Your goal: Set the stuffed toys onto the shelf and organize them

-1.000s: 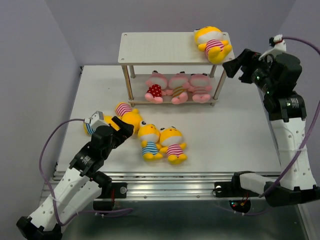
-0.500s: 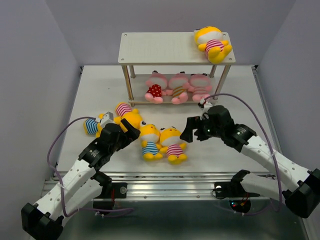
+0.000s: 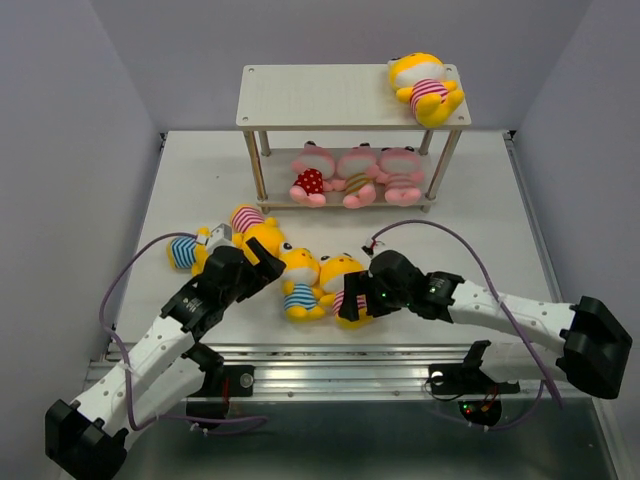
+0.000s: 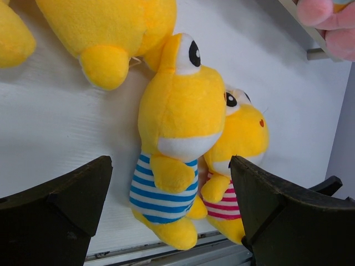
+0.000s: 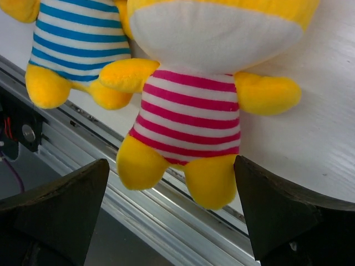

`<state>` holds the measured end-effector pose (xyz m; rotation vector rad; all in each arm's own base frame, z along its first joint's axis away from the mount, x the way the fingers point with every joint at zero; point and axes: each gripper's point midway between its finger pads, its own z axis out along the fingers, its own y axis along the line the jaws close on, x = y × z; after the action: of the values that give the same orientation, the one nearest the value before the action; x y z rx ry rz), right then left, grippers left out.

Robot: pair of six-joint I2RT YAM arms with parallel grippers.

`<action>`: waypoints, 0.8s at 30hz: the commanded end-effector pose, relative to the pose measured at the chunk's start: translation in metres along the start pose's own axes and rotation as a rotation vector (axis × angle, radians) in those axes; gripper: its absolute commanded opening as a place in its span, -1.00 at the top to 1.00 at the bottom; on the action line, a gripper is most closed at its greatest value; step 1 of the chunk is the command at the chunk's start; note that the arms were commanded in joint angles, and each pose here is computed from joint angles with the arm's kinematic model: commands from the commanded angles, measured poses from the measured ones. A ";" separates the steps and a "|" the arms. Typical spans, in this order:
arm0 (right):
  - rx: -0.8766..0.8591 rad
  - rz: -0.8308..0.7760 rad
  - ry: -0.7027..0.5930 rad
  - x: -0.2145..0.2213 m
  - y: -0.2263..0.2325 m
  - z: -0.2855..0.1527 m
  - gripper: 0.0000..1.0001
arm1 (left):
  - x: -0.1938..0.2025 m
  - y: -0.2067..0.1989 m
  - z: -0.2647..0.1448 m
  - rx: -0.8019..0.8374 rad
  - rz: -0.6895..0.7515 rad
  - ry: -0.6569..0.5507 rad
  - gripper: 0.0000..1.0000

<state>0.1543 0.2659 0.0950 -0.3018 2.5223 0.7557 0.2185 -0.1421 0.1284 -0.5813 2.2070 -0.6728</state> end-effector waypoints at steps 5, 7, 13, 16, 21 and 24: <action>0.098 0.071 -0.068 -0.009 0.004 0.021 -1.00 | 0.012 0.001 0.004 0.042 -0.010 0.033 -0.98; 0.165 0.068 -0.057 -0.004 -0.007 0.022 -0.98 | 0.013 0.001 0.004 0.044 -0.012 0.034 -0.98; 0.198 0.098 -0.042 0.005 -0.015 0.022 -0.67 | 0.014 0.001 0.003 0.050 -0.017 0.031 -0.98; 0.192 0.100 -0.033 0.009 -0.015 0.023 -0.27 | 0.013 0.000 0.004 0.051 -0.016 0.031 -0.98; 0.157 0.033 -0.069 -0.008 -0.001 0.012 0.45 | 0.013 -0.001 0.005 0.051 -0.016 0.033 -0.98; 0.141 -0.077 -0.086 -0.020 0.008 -0.001 0.68 | 0.013 -0.002 0.005 0.058 -0.017 0.030 -0.98</action>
<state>0.1563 0.2667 0.0689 -0.1820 2.5792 0.5521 0.2123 -0.1497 0.1196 -0.5695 2.2230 -0.7366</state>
